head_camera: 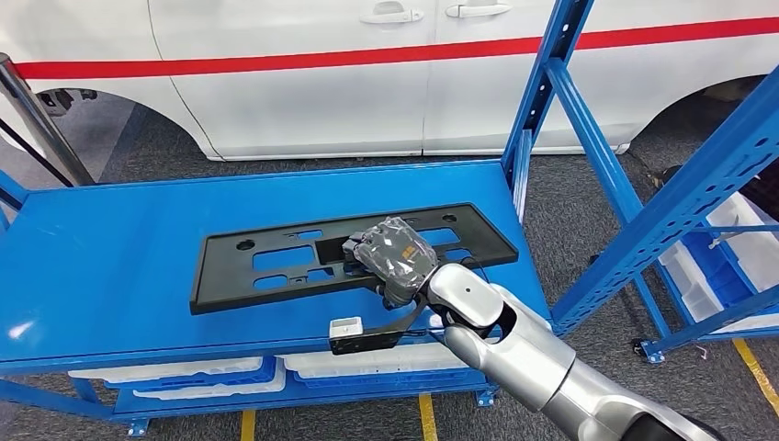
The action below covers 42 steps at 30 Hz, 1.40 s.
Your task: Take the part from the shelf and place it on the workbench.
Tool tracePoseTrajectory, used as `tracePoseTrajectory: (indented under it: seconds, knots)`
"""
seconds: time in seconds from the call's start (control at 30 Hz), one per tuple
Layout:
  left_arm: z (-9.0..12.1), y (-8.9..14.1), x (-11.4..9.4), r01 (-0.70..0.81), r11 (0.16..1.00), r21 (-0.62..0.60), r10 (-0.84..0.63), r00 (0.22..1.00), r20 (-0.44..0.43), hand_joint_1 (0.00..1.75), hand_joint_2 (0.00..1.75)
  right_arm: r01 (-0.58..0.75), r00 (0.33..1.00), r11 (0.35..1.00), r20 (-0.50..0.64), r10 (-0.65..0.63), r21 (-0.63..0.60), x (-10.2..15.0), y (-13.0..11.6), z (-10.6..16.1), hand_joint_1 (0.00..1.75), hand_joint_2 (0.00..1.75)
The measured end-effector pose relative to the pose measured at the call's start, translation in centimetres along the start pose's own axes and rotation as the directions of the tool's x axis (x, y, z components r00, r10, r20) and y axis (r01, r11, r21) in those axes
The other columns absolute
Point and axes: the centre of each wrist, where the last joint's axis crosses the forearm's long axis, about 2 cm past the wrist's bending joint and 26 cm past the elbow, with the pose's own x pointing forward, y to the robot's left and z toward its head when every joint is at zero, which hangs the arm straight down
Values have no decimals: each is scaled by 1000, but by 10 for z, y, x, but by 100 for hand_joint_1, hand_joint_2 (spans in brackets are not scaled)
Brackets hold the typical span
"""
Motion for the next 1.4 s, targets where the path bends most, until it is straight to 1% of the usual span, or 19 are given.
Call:
tracePoseTrajectory:
  seconds: [0.07,0.2,0.33,0.6,0.7,0.83,1.1,1.27,1.4]
  knots:
    - [0,0,0,-1,1000,0,1,1000,-1,0,0,-1,1000,1000,-2,1,0,0,2,1,168,175]
    - [0,-1,0,9,1000,3,-9,1000,16,0,175,-24,1000,1000,-8,24,-19,1,7,4,165,175]
    - [0,0,0,31,1000,3,-31,998,52,0,175,-29,1000,999,-12,29,-22,3,12,8,165,175]
    - [0,2,0,49,999,-3,-48,995,86,0,175,-22,1000,1000,-15,22,-12,5,18,12,166,175]
    - [0,4,0,70,997,16,-71,993,96,0,175,-22,1000,1000,-16,22,-11,5,19,13,166,175]
    - [0,5,0,74,996,49,-78,993,94,0,175,-29,999,1000,-19,29,-13,5,22,16,166,175]
    - [0,5,3,60,998,37,-63,994,89,0,175,-44,999,999,-16,43,-29,6,26,19,166,175]
    - [-1,5,5,54,998,22,-56,994,91,0,175,-66,998,995,8,67,-73,8,26,20,166,175]
    - [-1,5,5,60,998,6,-60,993,97,0,175,-109,993,982,36,116,-154,12,26,23,166,175]
